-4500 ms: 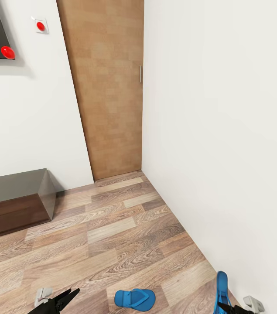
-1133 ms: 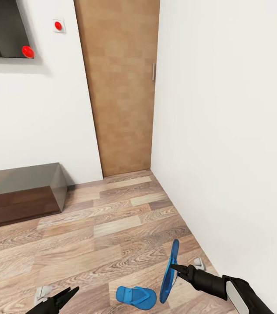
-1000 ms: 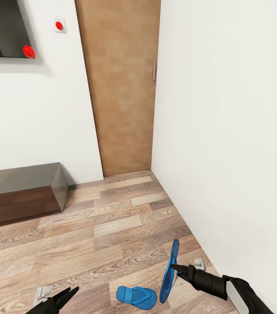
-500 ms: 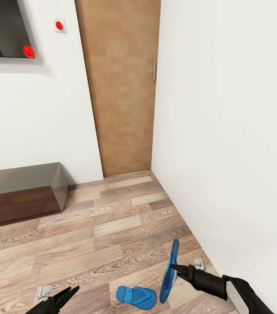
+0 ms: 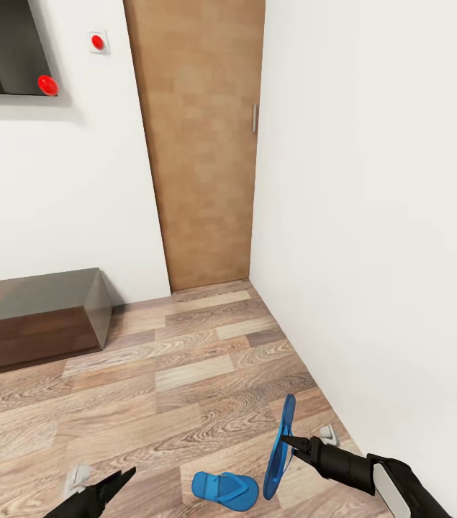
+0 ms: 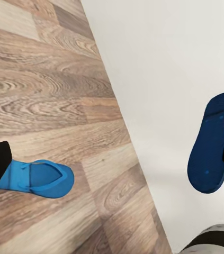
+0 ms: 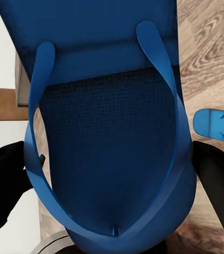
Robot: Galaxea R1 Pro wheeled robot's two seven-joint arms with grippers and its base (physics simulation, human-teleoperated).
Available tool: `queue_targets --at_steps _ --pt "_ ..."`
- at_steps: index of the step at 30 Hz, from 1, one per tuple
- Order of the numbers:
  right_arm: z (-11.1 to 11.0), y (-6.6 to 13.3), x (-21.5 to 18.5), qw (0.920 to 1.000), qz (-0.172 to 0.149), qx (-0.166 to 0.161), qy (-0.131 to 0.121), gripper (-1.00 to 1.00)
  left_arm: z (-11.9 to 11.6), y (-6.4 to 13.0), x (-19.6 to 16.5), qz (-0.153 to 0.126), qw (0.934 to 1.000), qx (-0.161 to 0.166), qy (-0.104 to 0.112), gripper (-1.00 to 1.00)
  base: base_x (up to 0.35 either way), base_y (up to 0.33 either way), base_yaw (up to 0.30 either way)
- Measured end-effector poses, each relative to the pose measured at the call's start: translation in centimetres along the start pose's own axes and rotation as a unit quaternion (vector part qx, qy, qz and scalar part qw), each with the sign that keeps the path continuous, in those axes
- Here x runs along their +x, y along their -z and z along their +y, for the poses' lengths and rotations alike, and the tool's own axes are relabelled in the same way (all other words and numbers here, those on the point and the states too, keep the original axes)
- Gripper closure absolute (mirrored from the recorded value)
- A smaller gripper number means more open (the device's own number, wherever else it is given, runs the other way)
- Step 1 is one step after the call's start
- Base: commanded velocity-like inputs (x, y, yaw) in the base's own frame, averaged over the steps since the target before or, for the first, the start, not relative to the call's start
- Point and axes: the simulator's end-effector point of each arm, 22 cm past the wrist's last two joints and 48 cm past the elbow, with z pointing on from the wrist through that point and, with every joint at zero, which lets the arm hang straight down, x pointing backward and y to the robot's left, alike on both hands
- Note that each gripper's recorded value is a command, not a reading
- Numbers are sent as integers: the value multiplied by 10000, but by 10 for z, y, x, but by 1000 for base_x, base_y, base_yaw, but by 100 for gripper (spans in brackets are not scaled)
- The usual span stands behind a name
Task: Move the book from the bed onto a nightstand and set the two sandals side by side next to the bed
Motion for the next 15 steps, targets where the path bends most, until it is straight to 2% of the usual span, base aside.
queue_targets --at_steps 3,5,6,7,8,9,10,12,13,15 --pt "1 -2 1 10000 3 -11 -2 100 2 -21 -21 -28 9995 -261 185 -100 0 0 0" --pt "6 -9 5 10000 27 -77 -27 100 2 -46 -49 -56 9967 -565 580 -100 0 0 0" --pt "8 -11 6 9999 35 -93 -31 100 2 -53 -56 -65 9955 -651 691 -100 0 0 0" --pt "10 -14 9 9999 50 -122 -40 100 2 -65 -69 -115 9926 -813 891 -100 0 0 0" --pt "11 -16 10 9999 54 -133 -42 100 1 -70 -77 -157 9910 -899 975 -100 0 0 0" --pt "13 -18 11 9999 63 -153 -49 100 -1 -80 -88 -265 9876 -1043 1142 -100 0 0 0" --pt "14 -19 11 9998 66 -156 -48 100 -2 -85 -94 -330 9857 -1110 1221 -100 0 0 0" --pt "15 -20 12 9998 70 -170 -53 100 -13 -98 -116 -618 9779 -1327 1491 -100 0 0 0" --pt "15 -20 12 9998 70 -172 -54 100 -15 -100 -120 -684 9757 -1393 1548 -100 0 0 0" --pt "16 -21 13 9998 68 -182 -58 100 -22 -106 -130 -870 9651 -1659 1830 -100 0 0 0"
